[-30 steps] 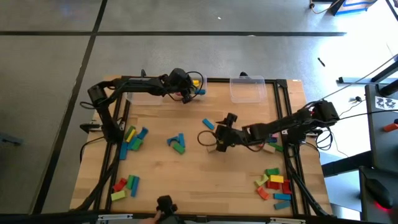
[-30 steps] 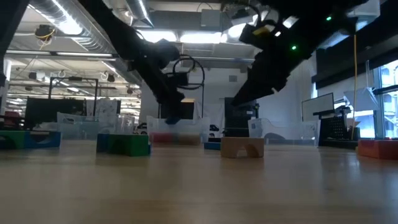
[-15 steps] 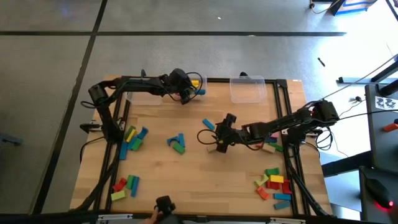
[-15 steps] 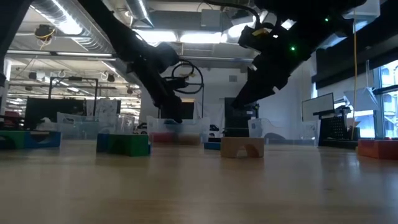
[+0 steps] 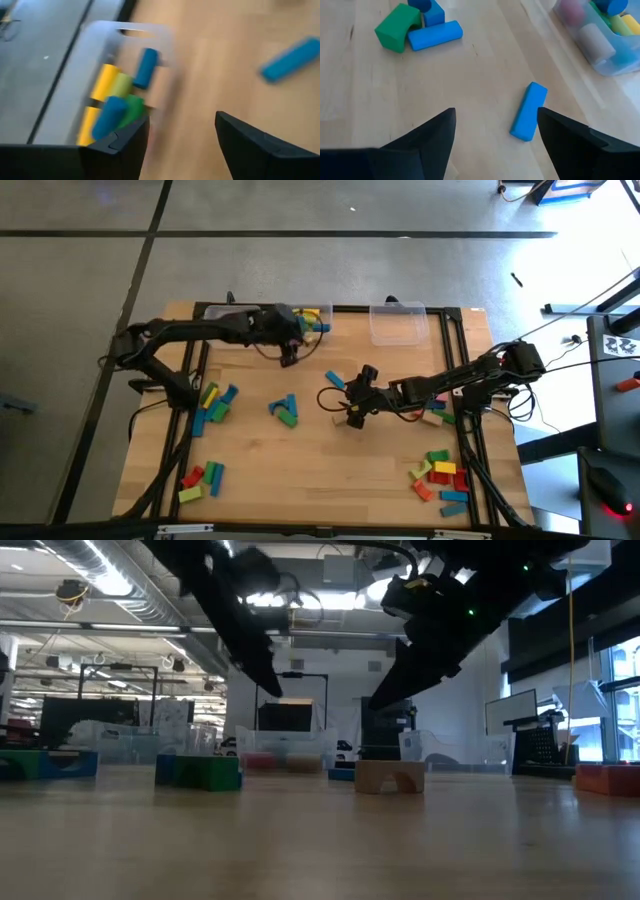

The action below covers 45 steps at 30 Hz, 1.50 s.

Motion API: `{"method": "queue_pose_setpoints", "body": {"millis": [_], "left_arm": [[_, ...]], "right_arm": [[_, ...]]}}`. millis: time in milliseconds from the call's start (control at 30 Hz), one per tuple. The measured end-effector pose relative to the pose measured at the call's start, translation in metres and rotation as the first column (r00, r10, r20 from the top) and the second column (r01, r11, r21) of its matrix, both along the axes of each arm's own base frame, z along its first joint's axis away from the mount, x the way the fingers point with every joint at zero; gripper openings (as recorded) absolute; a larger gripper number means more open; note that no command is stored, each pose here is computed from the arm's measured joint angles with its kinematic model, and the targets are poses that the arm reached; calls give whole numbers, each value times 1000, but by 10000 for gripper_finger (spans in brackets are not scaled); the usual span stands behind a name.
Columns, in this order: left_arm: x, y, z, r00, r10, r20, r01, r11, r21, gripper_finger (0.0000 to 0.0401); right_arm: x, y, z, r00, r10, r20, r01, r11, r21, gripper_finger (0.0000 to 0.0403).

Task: Sort blocks by size
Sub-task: Put the green cylindrical block into the middle transparent bin

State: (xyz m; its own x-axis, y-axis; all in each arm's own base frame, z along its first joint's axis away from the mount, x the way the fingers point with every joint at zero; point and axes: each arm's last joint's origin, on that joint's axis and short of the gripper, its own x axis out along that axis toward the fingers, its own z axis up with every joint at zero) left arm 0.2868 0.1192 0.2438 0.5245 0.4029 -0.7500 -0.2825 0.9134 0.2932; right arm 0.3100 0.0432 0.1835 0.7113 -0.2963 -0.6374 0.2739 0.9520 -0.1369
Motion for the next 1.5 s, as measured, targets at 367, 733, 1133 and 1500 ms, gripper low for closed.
{"method": "queue_pose_setpoints", "body": {"millis": [367, 733, 1133, 1500], "left_arm": [[-14, -122, 12, 963, -246, -106, 229, 962, -152, 216], [-16, -218, 19, 906, -408, 110, 423, 874, -238, 214], [-63, -289, 13, 925, -378, 33, 339, 784, -520, 214], [-131, -329, -3, 951, -226, -211, 54, 793, -607, 214]], "right_arm": [[1, 5, 1, 999, 41, 13, -42, 998, 52, 280], [0, 38, 7, 986, 134, 102, -141, 987, 73, 280], [-11, 80, 12, 959, 217, 185, -239, 965, 106, 280], [-11, 80, 13, 961, 195, 194, -222, 967, 127, 280]]}}
